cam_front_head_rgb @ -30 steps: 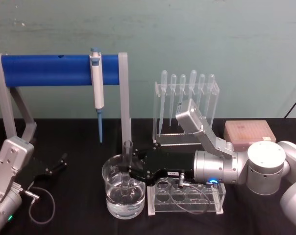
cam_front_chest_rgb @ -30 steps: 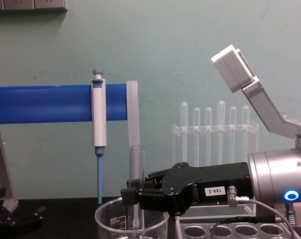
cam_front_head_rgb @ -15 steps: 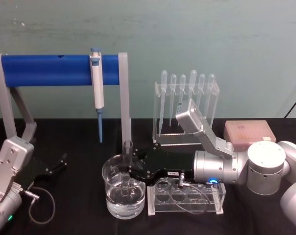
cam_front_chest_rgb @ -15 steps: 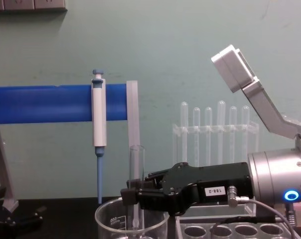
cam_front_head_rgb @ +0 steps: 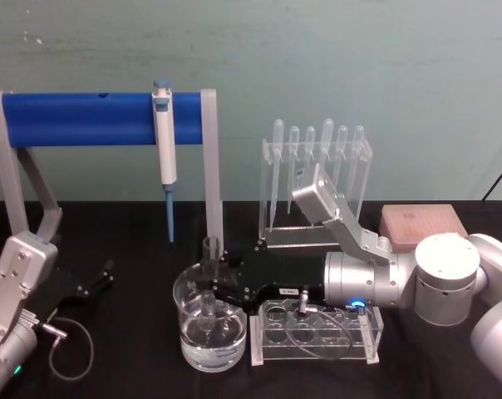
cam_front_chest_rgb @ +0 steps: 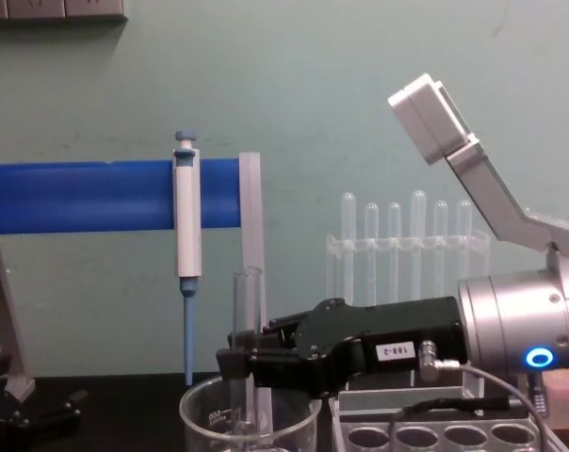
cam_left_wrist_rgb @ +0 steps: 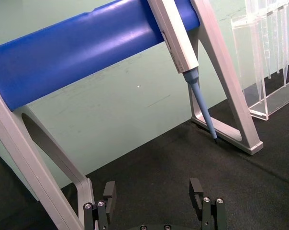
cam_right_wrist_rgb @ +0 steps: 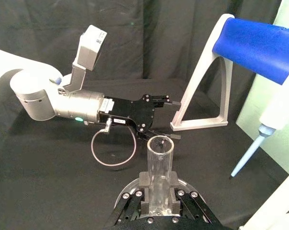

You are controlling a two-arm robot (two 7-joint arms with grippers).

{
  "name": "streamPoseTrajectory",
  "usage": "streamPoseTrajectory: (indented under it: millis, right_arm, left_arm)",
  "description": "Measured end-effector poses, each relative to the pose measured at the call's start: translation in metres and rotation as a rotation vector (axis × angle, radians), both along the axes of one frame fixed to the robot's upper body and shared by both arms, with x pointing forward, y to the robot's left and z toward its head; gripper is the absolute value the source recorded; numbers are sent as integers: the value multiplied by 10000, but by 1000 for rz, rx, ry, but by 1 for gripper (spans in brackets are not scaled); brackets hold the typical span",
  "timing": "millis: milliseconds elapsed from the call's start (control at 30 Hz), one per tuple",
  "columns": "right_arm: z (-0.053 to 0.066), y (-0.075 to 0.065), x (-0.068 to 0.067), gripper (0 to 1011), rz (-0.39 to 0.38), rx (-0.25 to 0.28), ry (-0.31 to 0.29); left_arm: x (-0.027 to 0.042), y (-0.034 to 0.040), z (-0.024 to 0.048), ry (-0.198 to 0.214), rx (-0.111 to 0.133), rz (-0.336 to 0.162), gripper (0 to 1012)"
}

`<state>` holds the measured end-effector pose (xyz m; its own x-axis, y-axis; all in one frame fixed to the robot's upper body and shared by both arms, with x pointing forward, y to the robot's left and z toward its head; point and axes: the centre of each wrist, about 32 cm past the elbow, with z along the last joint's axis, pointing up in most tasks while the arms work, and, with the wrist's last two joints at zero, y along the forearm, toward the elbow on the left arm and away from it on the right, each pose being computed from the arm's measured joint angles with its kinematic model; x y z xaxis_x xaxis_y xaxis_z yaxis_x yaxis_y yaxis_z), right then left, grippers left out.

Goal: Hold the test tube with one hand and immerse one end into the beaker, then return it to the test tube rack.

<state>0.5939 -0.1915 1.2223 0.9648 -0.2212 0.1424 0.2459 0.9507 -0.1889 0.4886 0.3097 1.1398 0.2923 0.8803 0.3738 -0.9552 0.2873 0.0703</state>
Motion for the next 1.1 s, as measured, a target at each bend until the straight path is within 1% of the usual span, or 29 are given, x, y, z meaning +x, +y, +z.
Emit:
streamPoseTrajectory:
  millis: [267,367,400,433,667,700,800,900,1100]
  right_arm:
    - [126,31,21,238,1,-19,6]
    - [206,38,14,238,2,-23,11]
    - [206,38,14,238,2,-23,11]
    - [259,35,8,238,-2,-27,13]
    - [417,34,-15,238,-1,-33,9]
    - [456,34,-20,238,-1,-34,8]
    - [511,34,-30,238,-4,-39,8]
    - [597,31,-49,238,-6,-42,6]
    - [696,0,-77,238,-13,-42,7]
  left_arm:
    - [0,0,0,0,0,0,1000]
    - [0,0,0,0,0,0,1000]
    - [0,0,0,0,0,0,1000]
    - [0,0,0,0,0,0,1000]
    - [0,0,0,0,0,0,1000]
    - [0,0,0,0,0,0,1000]
    - [0,0,0,0,0,0,1000]
    - [0,0,0,0,0,0,1000]
    - [0,0,0,0,0,0,1000]
